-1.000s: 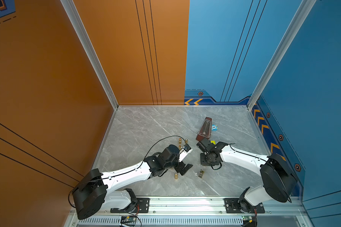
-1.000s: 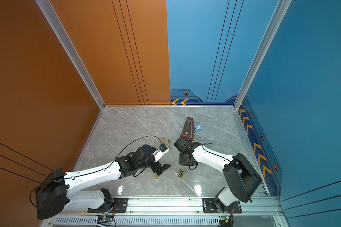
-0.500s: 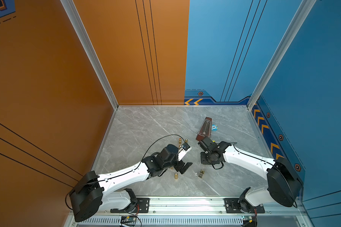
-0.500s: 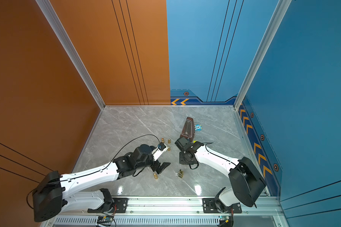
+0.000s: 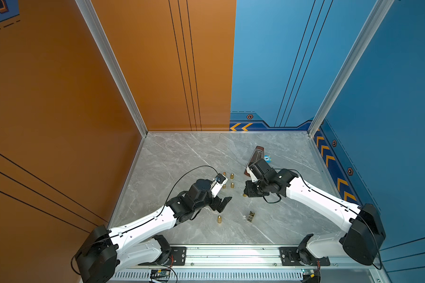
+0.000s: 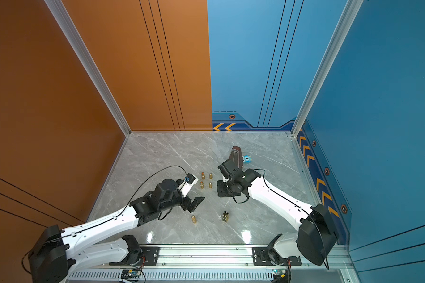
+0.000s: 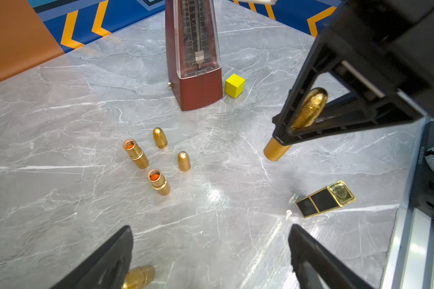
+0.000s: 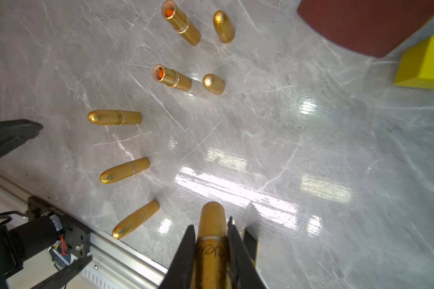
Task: Open the lipstick cap
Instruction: Pick up the lipstick at the center of the board, then open the cover of the lipstick.
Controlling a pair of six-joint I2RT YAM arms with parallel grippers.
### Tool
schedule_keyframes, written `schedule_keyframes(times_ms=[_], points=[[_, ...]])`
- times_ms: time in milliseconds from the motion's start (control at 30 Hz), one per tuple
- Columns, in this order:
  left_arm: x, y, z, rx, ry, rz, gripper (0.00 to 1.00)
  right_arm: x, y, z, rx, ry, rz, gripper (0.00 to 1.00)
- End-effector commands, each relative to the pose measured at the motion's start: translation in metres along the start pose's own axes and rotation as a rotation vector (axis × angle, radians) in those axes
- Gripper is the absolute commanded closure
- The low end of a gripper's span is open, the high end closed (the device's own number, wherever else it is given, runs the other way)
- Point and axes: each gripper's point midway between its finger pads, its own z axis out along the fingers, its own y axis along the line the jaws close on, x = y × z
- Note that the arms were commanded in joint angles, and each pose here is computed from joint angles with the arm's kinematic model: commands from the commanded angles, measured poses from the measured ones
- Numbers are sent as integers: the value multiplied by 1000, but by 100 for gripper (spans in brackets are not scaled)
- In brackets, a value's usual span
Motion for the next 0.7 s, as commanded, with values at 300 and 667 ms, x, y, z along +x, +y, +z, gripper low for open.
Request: schedule_keyframes(times_ms=[300, 667], points=[[14, 11, -8, 61, -19, -79, 12, -6, 67, 8, -355, 82, -46, 83], [13, -7, -1, 194, -26, -80, 33, -6, 83, 18, -462, 109, -8, 83]])
